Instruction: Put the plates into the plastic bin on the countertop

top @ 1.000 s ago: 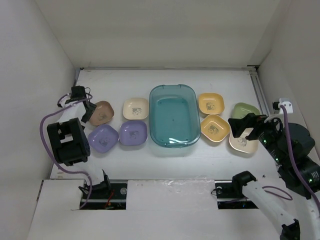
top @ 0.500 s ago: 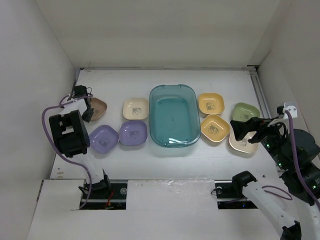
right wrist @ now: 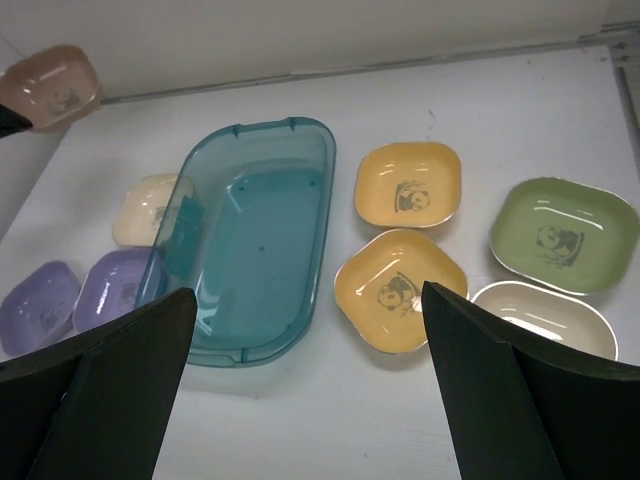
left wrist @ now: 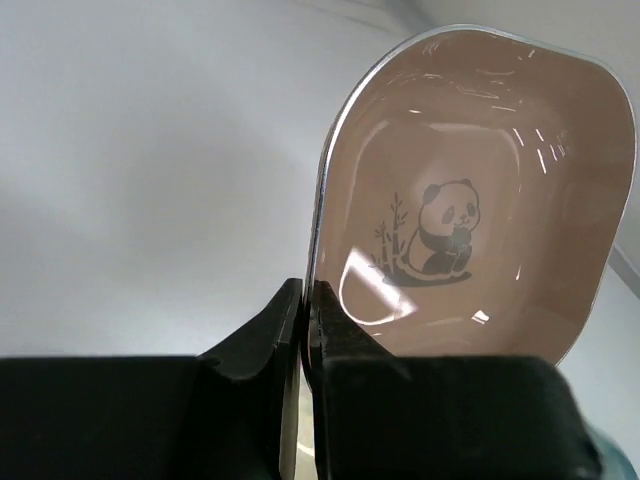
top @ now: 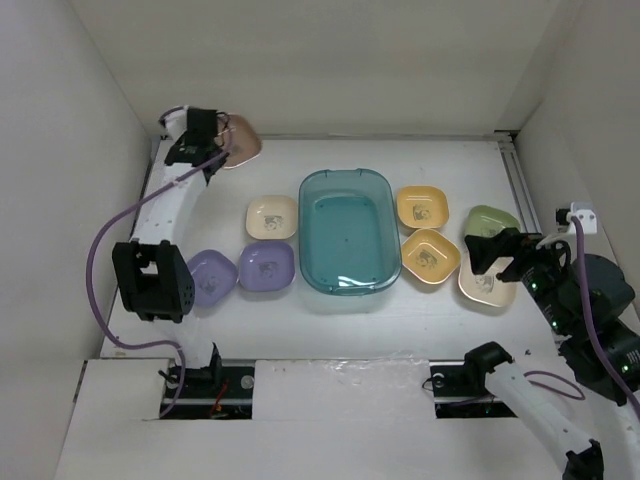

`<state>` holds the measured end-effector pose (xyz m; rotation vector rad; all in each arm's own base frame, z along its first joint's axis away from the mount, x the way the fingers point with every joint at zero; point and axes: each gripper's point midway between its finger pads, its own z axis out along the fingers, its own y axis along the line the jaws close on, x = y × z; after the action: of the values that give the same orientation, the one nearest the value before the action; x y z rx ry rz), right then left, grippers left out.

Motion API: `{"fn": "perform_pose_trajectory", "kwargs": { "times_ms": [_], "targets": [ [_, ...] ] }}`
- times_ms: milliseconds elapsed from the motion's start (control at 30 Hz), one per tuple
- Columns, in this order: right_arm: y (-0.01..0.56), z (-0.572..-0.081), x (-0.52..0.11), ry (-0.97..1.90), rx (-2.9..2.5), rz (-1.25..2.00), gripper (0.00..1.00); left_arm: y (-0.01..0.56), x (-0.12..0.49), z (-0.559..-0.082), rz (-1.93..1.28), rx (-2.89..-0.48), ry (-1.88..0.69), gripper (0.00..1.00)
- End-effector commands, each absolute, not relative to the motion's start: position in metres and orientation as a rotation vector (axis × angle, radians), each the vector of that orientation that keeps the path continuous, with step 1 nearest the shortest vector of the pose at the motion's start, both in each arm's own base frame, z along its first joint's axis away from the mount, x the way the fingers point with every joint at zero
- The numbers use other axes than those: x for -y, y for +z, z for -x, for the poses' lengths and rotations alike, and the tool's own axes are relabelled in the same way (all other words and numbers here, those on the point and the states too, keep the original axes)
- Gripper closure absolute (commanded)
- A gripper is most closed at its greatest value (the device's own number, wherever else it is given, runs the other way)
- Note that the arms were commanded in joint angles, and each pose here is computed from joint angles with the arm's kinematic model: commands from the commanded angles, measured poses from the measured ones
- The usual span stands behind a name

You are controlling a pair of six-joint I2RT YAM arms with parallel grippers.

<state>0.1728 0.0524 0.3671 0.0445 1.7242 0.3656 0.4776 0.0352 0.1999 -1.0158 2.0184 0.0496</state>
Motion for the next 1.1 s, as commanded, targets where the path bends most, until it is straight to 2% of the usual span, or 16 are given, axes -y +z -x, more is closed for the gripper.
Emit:
{"fn": "perform_pose_trajectory", "kwargs": {
  "times_ms": [0, 33, 133, 233, 367, 533, 700, 733, 767, 867, 900, 1000, 1033, 1067],
  "targets": [
    [0.361, -0.194, -0.042, 0.292, -1.746, -0.178, 0.0, 0.266, 0.052, -0.467, 0.681, -2.046, -0.132, 1.0],
    [0.356, -0.199, -0.032, 0.234, -1.761, -0.237, 0.0, 0.266, 0.099, -0.459, 0.568, -2.083, -0.185, 1.0],
    [0.341, -0.214, -0.029, 0.181, -1.83, -0.328, 0.0, 0.253, 0.16, -0.435, 0.43, -2.157, -0.235, 1.0],
    [0.338, -0.221, -0.035, 0.213, -1.83, -0.354, 0.0, 0.235, 0.196, -0.42, 0.343, -2.224, -0.302, 1.0],
    [0.324, -0.23, -0.045, 0.255, -1.83, -0.344, 0.0, 0.2, 0.227, -0.403, 0.253, -2.317, -0.318, 1.0],
    [0.298, -0.255, -0.032, 0.106, -1.846, -0.444, 0.0, 0.159, 0.249, -0.385, 0.187, -2.41, -0.377, 1.0],
    [0.276, -0.31, -0.031, 0.013, -1.898, -0.431, 0.0, 0.136, 0.262, -0.389, 0.15, -2.463, -0.397, 1.0],
    [0.271, -0.319, -0.026, 0.03, -1.914, -0.429, 0.0, 0.139, 0.267, -0.392, 0.144, -2.459, -0.419, 0.97],
    [0.271, -0.328, -0.026, 0.046, -1.918, -0.419, 0.0, 0.135, 0.269, -0.391, 0.139, -2.472, -0.425, 0.81],
    [0.269, -0.362, -0.018, 0.077, -1.942, -0.4, 0.0, 0.138, 0.28, -0.393, 0.105, -2.469, -0.493, 0.62],
    [0.258, -0.378, -0.017, 0.067, -1.971, -0.386, 0.0, 0.138, 0.28, -0.393, 0.105, -2.469, -0.493, 0.5],
    [0.251, -0.406, -0.014, 0.107, -2.01, -0.364, 0.0, 0.147, 0.281, -0.391, 0.099, -2.45, -0.52, 0.35],
    [0.228, -0.421, -0.013, 0.09, -2.074, -0.358, 0.0, 0.153, 0.283, -0.389, 0.094, -2.443, -0.539, 0.26],
    [0.221, -0.429, -0.015, 0.099, -2.096, -0.352, 0.0, 0.165, 0.283, -0.384, 0.084, -2.426, -0.575, 0.22]
  ]
}}
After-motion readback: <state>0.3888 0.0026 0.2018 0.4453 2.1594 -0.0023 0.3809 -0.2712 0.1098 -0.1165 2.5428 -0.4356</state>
